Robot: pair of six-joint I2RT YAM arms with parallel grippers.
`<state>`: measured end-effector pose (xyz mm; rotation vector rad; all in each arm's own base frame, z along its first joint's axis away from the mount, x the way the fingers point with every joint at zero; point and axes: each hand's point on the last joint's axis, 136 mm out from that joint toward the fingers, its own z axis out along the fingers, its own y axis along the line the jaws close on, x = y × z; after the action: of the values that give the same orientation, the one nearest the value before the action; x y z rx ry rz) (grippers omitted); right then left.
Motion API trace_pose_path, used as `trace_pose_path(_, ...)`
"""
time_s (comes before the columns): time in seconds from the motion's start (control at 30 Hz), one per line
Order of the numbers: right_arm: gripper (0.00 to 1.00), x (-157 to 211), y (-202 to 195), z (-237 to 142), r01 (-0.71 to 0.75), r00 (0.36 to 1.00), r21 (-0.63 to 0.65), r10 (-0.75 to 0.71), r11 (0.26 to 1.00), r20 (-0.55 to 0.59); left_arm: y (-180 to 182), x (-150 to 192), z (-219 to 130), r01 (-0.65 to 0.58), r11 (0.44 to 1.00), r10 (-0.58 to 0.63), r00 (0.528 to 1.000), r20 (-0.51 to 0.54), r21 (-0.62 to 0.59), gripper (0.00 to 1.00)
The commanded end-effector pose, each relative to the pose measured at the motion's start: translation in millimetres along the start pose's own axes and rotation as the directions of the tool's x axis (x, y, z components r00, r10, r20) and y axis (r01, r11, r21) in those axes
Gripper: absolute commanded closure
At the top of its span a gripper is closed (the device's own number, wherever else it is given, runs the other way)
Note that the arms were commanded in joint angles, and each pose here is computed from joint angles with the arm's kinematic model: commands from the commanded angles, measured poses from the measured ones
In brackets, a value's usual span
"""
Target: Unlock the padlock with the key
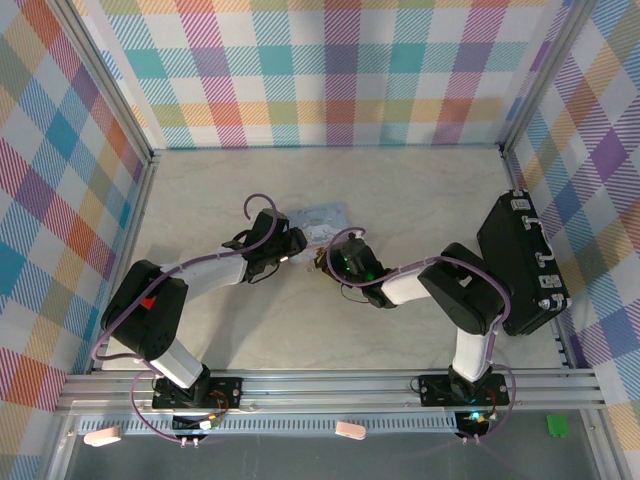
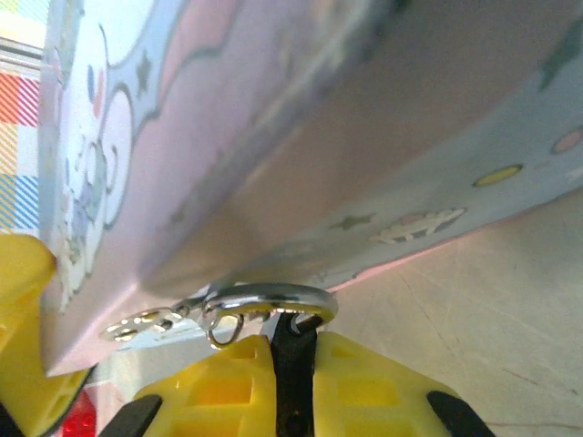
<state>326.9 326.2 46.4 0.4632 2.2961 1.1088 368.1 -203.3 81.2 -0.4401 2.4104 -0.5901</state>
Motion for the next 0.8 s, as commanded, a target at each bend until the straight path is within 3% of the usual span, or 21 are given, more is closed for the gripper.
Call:
trace_pose_path(0.0, 1.00, -11, 23, -6, -0.042, 0.999, -0.094, 0.045, 0.995, 0.028, 46, 36, 1, -0.020, 0.988, 0.001, 0.992, -0.125, -0.151, 0.43)
trace_pose_path(0.2, 1.00, -16, 14, -17, -0.018, 0.999, -0.048, 0.020, 0.999, 0.043, 39, 34, -1, -0.013, 0.993, -0.002, 0.993, -0.120, -0.121, 0.42)
trace_pose_path(0.43, 1.00, -18, 4, -35, 0.033, 0.999, 0.006, -0.033, 0.999, 0.027, 15, 6, -18, -0.033, 0.999, 0.031, 0.996, -0.080, -0.019, 0.38)
trace_pose_path(0.6, 1.00, -12, -8, -56, 0.142, 0.990, 0.083, -0.140, 0.986, -0.027, 33, -30, -62, -0.045, 0.999, 0.045, 0.999, 0.019, 0.020, 0.35)
trace_pose_path(0.77, 1.00, -7, -24, -85, 0.283, 0.956, 0.173, -0.263, 0.943, -0.129, 60, -30, -100, -0.138, 0.989, 0.142, 0.984, 0.107, -0.042, 0.30)
